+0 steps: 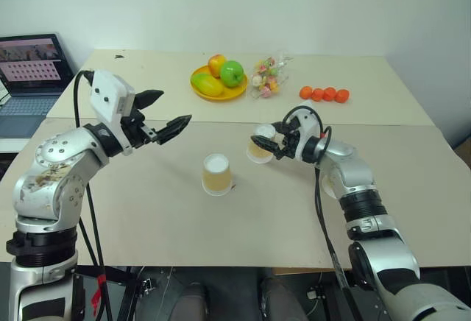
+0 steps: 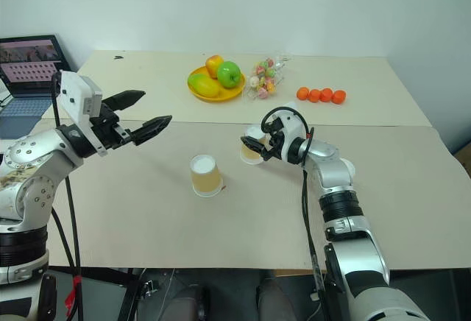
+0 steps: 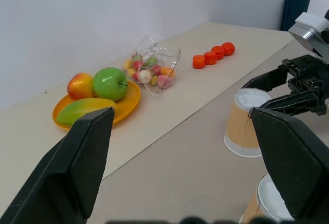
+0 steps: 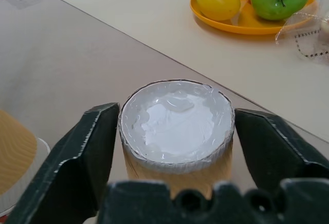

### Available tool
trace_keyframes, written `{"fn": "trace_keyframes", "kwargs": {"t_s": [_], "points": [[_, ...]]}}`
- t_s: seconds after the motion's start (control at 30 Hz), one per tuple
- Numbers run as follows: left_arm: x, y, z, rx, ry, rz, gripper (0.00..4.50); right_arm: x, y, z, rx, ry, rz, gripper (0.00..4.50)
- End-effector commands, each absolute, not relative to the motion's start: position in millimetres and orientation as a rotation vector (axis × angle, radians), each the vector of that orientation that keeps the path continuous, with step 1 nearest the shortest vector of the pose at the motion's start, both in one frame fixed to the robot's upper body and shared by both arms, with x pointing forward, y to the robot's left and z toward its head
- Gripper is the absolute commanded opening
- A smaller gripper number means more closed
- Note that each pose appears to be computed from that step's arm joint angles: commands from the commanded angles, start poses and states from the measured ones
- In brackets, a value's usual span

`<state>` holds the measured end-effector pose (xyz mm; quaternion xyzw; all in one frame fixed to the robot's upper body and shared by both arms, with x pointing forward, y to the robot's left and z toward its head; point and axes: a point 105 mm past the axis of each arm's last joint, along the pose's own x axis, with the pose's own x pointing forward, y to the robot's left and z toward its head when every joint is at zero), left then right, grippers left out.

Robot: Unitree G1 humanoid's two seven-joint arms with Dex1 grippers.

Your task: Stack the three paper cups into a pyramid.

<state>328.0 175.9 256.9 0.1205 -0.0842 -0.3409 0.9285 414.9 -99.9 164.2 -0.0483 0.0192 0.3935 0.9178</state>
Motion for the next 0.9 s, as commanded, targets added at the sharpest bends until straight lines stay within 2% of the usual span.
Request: {"fn": "trace_keyframes", "kwargs": {"t_s": [0.03,0.3,0.53,0.63,0.7,0.83,0.9], "points": [[326,174,272,0.272,-0.23,-0.698,4.5,415,-100,180,-0.115,-0.024,0.81,2.83],[323,182,266,0.281,-0.199,-0.706,4.5,405,-119,199,-0.137,-0.047,0.806,2.82],[313,185,239,0.262,-0.129,-0.711,4.5,365,-131,213,-0.2,-0.051,0.89,2.82],[314,181,237,0.262,-0.132,-0.732,4.5,324,-134,209,-0.238,0.013,1.041,2.82],[315,178,236,0.267,-0.134,-0.745,4.5,309,-131,207,-0.236,0.044,1.098,2.82],[317,170,238,0.268,-0.141,-0.787,4.5,293,-123,203,-0.235,0.082,1.158,2.82],[309,162,234,0.279,-0.12,-0.857,4.5,291,-119,200,-0.225,0.09,1.168,2.82]]}}
